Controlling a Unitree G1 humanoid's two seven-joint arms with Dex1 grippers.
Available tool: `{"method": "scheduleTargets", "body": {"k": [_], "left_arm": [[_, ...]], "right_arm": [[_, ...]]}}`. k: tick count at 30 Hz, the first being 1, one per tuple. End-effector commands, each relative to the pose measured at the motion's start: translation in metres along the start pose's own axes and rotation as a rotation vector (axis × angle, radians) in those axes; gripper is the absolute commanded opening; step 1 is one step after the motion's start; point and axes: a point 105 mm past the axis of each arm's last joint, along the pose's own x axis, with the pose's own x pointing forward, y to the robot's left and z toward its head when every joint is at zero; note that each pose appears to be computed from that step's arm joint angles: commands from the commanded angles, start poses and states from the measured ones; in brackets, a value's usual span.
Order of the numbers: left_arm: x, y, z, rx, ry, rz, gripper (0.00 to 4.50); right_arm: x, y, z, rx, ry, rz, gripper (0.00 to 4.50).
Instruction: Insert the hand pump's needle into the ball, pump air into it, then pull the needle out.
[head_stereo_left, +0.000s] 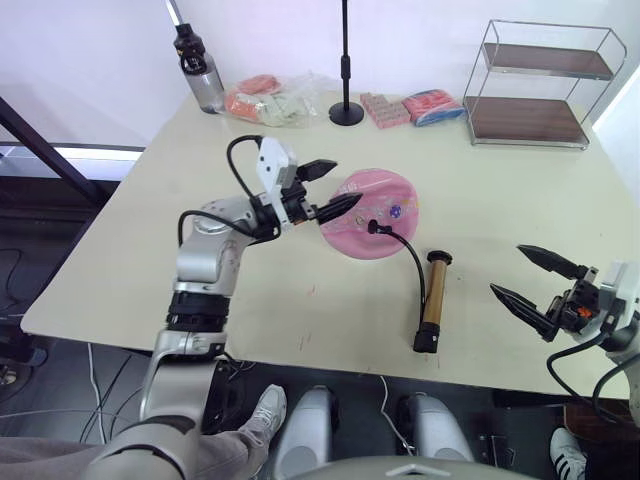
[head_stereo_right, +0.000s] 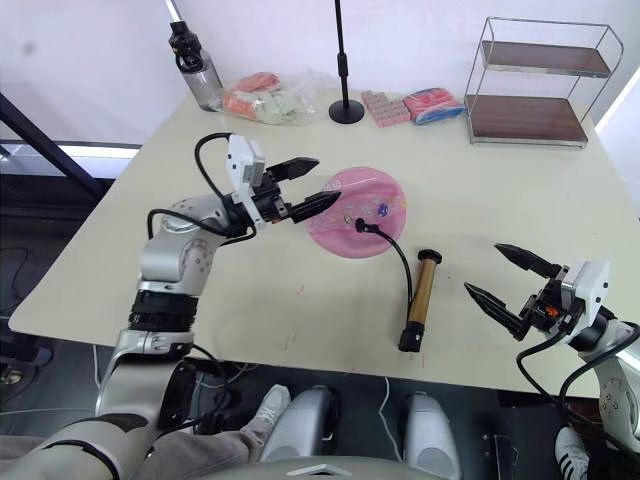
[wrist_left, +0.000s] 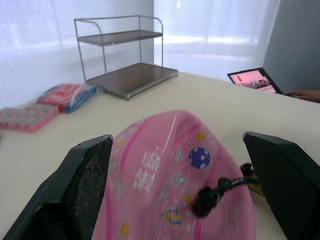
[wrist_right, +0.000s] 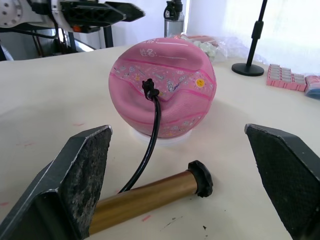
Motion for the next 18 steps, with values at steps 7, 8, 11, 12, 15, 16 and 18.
{"method": "scheduleTargets", "body": {"k": [7, 8, 11, 12, 15, 16, 18], "left_arm": [[-0.056, -0.002, -0.004, 0.028, 0.025, 0.086, 4.42], [-0.063, -0.002, -0.008, 0.017, 0.033, 0.103, 4.42], [-0.088, -0.003, -0.027, -0.005, 0.089, 0.152, 4.42], [-0.099, -0.003, -0.035, -0.007, 0.118, 0.174, 4.42], [-0.133, -0.002, -0.056, -0.012, 0.183, 0.242, 4.42], [-0.143, -0.002, -0.062, -0.012, 0.207, 0.258, 4.42], [-0.156, -0.002, -0.069, -0.018, 0.233, 0.281, 4.42]], "right_arm": [[-0.004, -0.008, 0.002, -0.045, -0.007, -0.016, 4.50], [-0.005, -0.009, 0.000, -0.046, 0.001, -0.023, 4.50], [-0.015, -0.013, -0.010, -0.045, 0.047, -0.045, 4.50], [-0.020, -0.014, -0.015, -0.042, 0.070, -0.052, 4.50], [-0.045, -0.020, -0.031, -0.047, 0.147, -0.089, 4.50], [-0.053, -0.021, -0.035, -0.045, 0.164, -0.101, 4.50], [-0.062, -0.022, -0.037, -0.043, 0.182, -0.111, 4.50]]}}
